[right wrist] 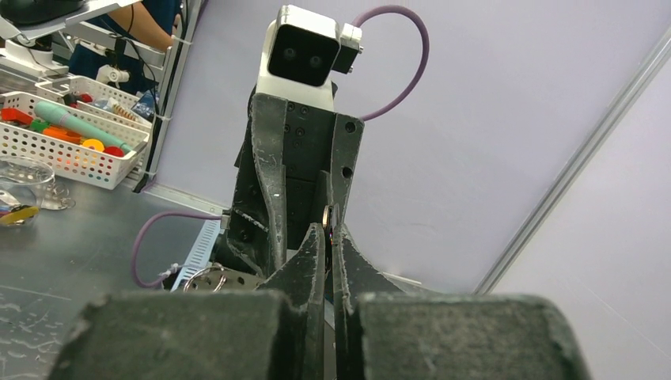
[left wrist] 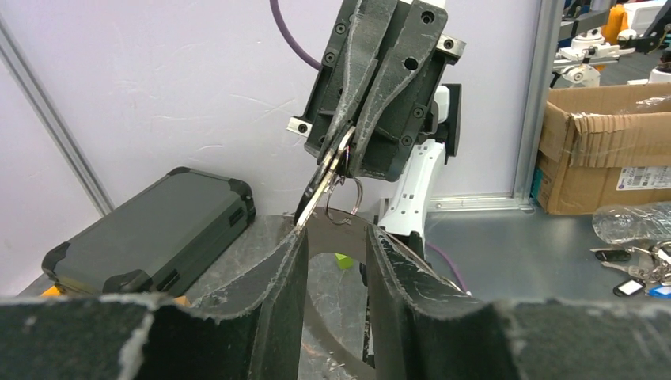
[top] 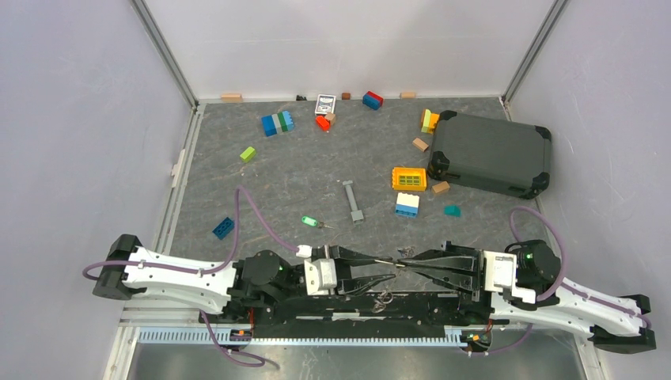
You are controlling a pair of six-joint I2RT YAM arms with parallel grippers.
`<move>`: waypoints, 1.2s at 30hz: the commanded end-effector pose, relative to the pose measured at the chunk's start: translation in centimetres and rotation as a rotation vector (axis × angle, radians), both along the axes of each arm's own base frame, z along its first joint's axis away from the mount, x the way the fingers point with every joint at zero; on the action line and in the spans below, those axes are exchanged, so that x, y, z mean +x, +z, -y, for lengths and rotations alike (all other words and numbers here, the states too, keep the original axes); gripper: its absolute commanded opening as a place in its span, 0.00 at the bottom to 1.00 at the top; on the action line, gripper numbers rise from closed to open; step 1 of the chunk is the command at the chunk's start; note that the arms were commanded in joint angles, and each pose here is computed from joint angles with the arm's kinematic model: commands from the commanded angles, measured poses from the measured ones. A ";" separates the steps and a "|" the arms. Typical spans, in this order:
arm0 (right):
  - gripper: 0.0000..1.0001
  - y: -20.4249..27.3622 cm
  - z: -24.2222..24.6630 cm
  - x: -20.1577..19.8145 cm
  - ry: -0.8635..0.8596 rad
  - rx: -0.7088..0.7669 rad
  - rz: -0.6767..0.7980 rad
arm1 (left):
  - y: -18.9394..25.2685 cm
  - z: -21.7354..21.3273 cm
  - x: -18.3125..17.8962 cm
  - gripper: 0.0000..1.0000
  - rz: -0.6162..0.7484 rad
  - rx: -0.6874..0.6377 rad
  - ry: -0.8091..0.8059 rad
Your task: Remove the keys from the keyring
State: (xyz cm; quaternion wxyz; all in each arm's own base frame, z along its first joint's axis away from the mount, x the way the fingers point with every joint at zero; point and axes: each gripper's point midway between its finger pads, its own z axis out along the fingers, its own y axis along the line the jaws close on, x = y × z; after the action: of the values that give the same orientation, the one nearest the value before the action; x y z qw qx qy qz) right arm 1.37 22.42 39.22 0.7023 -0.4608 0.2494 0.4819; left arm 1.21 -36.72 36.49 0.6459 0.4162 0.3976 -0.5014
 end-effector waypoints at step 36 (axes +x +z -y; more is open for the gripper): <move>0.00 0.4 -0.4 -0.8 0.052 0.032 0.010 | 3.1 0.5 -1.1 0.03 -0.031 -0.095 -0.064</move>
State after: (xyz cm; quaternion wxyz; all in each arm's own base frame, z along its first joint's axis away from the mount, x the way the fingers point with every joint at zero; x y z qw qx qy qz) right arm 0.30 23.05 38.58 0.6841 -0.4756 0.2327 0.5017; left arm 0.68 -37.48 36.37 0.6391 0.4188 0.3906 -0.5134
